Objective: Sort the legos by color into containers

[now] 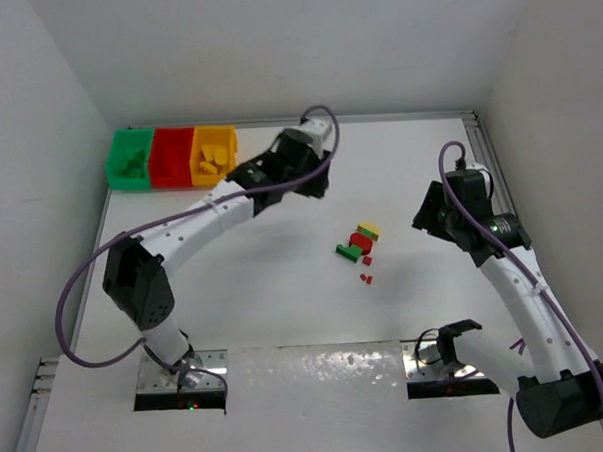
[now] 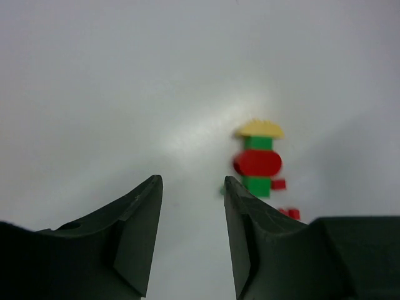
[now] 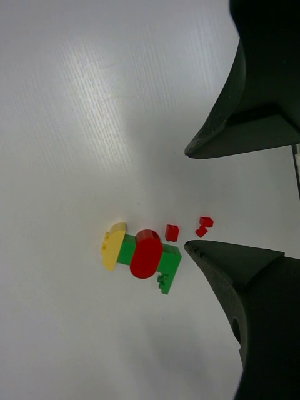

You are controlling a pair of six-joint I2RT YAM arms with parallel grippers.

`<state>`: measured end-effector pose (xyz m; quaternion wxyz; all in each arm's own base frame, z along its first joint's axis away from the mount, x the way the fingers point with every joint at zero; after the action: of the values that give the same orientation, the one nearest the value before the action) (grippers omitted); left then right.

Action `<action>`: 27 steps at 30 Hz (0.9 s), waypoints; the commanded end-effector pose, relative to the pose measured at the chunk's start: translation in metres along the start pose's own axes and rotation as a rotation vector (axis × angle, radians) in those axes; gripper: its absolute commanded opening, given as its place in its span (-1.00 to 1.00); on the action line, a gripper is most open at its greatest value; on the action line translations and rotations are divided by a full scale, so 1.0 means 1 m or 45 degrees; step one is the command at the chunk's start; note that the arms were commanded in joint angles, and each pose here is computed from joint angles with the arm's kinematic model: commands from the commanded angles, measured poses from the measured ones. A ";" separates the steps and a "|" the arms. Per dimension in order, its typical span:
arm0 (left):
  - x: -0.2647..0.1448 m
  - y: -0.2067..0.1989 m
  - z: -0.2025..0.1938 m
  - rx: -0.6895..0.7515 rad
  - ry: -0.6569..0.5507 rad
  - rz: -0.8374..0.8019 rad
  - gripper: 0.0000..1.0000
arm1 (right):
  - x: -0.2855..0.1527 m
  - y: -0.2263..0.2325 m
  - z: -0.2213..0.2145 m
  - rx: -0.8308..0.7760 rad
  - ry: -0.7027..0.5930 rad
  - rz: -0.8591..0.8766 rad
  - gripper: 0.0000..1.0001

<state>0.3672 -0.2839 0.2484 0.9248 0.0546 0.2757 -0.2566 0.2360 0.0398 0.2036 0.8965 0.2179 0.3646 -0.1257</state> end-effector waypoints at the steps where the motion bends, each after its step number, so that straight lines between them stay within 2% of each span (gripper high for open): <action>1: 0.000 -0.059 -0.075 -0.095 0.302 -0.050 -0.16 | -0.007 0.001 0.012 0.033 -0.081 0.010 0.09; 4: -0.003 -0.114 -0.099 0.063 0.327 -0.126 -0.16 | -0.007 -0.003 0.009 0.037 -0.081 -0.002 0.09; 7: -0.002 -0.152 -0.118 0.109 0.357 -0.209 -0.14 | -0.010 -0.005 0.006 0.036 -0.069 -0.014 0.09; 11: 0.007 -0.184 -0.138 0.135 0.357 -0.265 -0.13 | -0.011 -0.008 0.004 0.039 -0.059 -0.034 0.09; 21: 0.010 -0.231 -0.173 0.180 0.343 -0.333 -0.13 | -0.009 -0.009 0.002 0.042 -0.055 -0.030 0.09; 27: 0.023 -0.223 -0.181 0.211 0.326 -0.234 -0.11 | -0.010 -0.008 0.002 0.037 -0.057 -0.016 0.09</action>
<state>0.1718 -0.4374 0.0895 0.8262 0.1475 0.3985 -0.3699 0.2260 0.0346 0.2067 0.8968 0.2234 0.3557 -0.1389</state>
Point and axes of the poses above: each gripper's point midway between its finger pads, its own x axis out along the fingers, its own y axis along the line the jaws close on, z = x × y, the point moved 3 cm from there along -x, back along the fingers, and after that the axes turned 6 degrees about x, right-handed, at the moved point
